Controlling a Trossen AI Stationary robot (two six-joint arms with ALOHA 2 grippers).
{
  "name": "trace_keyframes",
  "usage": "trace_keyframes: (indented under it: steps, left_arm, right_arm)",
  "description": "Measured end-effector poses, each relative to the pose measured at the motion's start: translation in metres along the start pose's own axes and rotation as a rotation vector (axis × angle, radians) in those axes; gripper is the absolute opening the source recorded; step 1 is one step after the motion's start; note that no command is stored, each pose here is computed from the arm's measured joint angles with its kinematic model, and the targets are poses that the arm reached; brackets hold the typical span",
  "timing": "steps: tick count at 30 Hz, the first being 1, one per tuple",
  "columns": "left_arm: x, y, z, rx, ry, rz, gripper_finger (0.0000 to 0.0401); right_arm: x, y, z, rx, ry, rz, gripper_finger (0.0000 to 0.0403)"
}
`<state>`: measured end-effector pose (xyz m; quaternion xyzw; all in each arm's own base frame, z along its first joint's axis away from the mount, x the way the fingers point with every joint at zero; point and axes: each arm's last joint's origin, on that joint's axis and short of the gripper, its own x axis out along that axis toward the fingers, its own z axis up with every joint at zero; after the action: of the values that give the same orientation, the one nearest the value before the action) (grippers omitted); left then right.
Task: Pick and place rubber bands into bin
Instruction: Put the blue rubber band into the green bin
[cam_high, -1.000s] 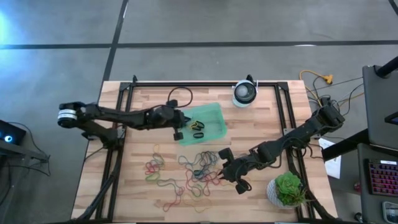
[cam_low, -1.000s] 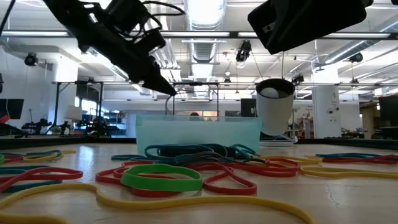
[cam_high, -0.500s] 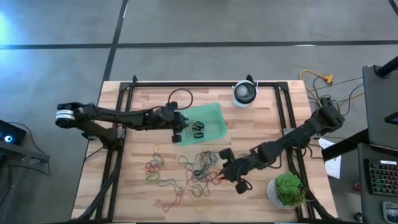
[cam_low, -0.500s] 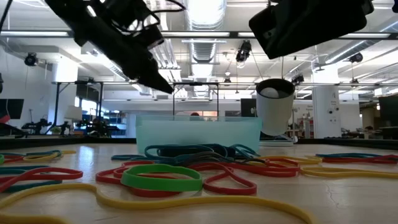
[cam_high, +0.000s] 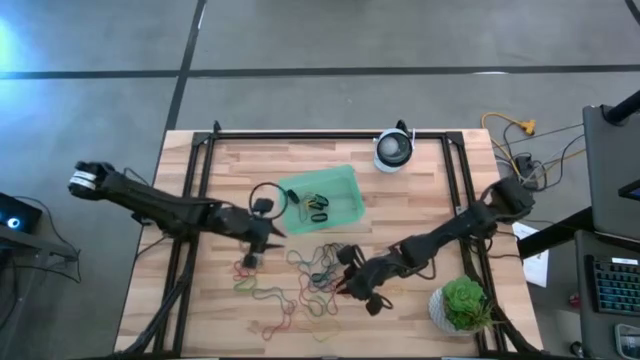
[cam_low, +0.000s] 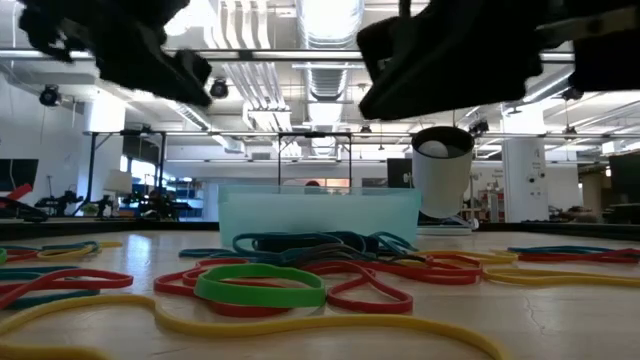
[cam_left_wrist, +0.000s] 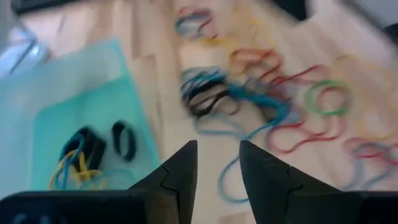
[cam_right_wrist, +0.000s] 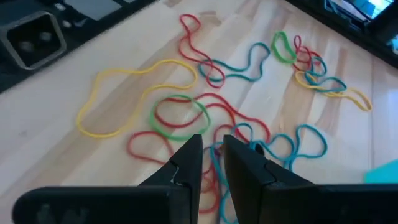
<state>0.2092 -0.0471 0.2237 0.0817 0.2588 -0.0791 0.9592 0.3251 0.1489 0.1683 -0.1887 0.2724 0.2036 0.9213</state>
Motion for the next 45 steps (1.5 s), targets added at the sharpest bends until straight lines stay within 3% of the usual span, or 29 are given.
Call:
trace_keyframes:
  steps: [8,15,39,45]
  left_arm:
    - [-0.02,-0.021,0.006,0.049,-0.092,-0.09,0.0105]
    - [-0.021,-0.022,0.006,0.057,-0.093,-0.083,0.0105]
    - [-0.019,-0.022,0.006,0.062,-0.087,-0.079,0.0105]
    - [-0.018,-0.022,0.006,0.061,-0.087,-0.079,0.0105]
  right_arm:
    - [0.021,-0.023,-0.016,0.048,0.07,-0.045,0.0059]
    - [0.031,-0.041,-0.023,0.094,0.1,-0.081,0.0059]
    - [0.05,-0.051,-0.041,0.147,0.164,-0.085,0.0059]
    - [0.05,-0.051,-0.042,0.177,0.166,-0.039,0.0059]
